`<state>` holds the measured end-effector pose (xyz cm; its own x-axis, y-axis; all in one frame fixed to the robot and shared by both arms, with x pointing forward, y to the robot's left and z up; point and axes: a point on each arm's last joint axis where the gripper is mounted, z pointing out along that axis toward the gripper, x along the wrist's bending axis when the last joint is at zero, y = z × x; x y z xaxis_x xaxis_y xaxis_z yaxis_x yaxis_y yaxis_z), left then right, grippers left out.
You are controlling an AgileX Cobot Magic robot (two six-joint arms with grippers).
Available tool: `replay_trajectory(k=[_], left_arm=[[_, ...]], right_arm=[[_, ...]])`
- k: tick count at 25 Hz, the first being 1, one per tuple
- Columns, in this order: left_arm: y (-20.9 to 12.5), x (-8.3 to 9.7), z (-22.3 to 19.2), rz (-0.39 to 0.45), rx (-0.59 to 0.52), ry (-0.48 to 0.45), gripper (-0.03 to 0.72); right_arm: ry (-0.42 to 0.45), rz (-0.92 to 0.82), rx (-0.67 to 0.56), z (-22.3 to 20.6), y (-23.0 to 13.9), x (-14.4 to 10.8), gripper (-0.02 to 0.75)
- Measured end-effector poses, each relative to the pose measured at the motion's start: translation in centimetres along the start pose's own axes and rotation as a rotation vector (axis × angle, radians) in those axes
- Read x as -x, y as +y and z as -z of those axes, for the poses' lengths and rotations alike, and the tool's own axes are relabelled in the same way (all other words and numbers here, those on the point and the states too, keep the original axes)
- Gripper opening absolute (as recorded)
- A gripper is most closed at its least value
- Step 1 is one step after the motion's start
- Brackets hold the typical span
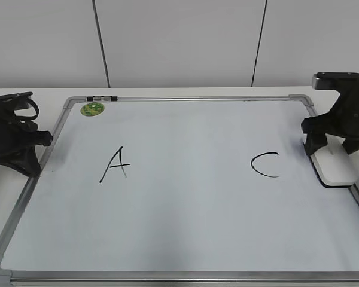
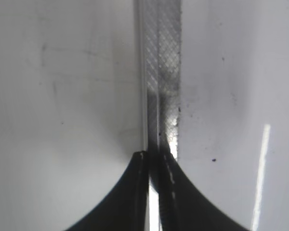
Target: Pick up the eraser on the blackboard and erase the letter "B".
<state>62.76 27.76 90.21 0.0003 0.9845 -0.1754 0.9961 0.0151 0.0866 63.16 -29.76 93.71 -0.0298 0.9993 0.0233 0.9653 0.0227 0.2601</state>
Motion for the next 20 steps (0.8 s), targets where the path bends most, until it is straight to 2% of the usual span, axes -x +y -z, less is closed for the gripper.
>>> replay_trajectory(k=[7,10,12,14,17,20], left_arm=[[0.0,0.0,0.0,0.000,0.000,0.000,0.013],[0.1,0.0,0.2,-0.003,-0.005,-0.001,0.046],[0.3,0.1,0.5,-0.013,-0.046,-0.004,0.107],[1.0,0.4,1.3,-0.026,-0.067,-0.010,0.202],[2.6,0.9,3.7,-0.048,-0.048,-0.020,0.326],[4.0,1.5,6.3,-0.070,-0.014,-0.028,0.372]], right_arm=[[0.006,0.004,0.006,2.9,2.4,-0.1,0.645],[0.009,0.010,-0.001,4.7,3.5,-0.1,0.632],[0.011,0.033,-0.004,5.8,4.0,-0.2,0.613],[0.014,0.051,-0.006,6.9,4.5,-0.2,0.590],[0.020,0.066,-0.020,8.0,4.8,-0.3,0.573],[0.032,0.072,-0.026,9.2,4.7,-0.4,0.569]])
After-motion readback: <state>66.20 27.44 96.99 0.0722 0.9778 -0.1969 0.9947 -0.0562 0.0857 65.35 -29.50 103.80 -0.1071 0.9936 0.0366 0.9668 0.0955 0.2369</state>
